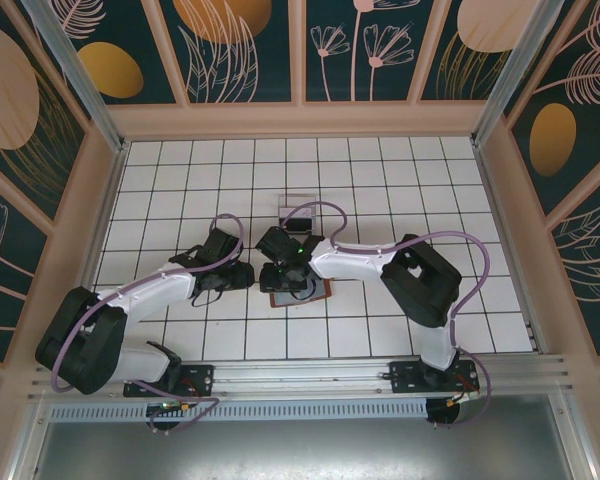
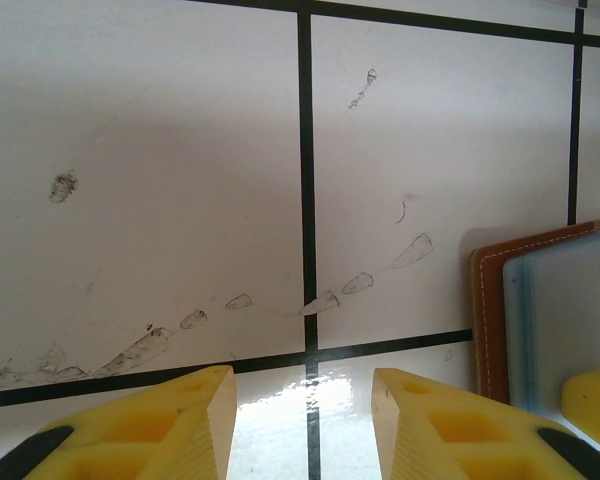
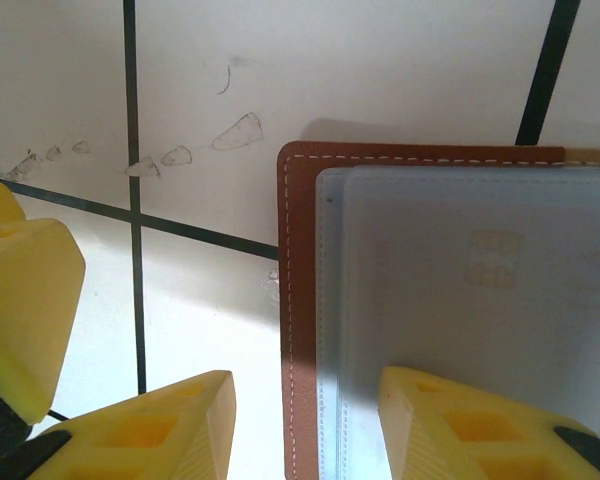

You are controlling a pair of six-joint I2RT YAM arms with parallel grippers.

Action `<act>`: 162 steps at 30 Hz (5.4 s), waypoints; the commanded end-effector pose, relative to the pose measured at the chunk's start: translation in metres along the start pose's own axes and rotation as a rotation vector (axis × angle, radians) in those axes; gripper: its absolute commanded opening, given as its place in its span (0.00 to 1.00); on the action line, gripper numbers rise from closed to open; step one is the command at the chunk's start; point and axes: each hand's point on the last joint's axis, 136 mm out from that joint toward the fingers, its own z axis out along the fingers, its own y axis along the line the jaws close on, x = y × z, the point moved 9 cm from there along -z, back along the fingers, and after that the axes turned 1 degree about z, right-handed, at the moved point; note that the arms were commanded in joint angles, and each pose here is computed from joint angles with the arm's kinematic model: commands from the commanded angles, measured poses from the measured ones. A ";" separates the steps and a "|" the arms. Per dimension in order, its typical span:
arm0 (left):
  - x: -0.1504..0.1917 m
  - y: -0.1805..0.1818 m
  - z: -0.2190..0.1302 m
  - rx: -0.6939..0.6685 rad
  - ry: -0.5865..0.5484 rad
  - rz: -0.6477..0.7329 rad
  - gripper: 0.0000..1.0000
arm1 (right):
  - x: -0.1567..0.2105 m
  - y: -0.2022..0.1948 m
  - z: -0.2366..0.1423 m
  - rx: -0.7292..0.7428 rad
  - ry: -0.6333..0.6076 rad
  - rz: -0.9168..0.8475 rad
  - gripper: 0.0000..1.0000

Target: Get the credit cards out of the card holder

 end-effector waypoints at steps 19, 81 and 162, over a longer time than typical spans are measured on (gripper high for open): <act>-0.004 -0.003 -0.001 0.013 0.001 0.022 0.41 | 0.004 -0.016 -0.013 0.373 -0.067 -0.054 0.44; -0.004 -0.029 0.003 0.139 0.047 0.023 0.41 | -0.002 -0.086 -0.045 0.388 -0.113 0.067 0.51; 0.020 -0.049 0.035 0.081 0.162 0.087 0.30 | -0.013 -0.064 -0.010 -0.199 0.033 0.202 0.40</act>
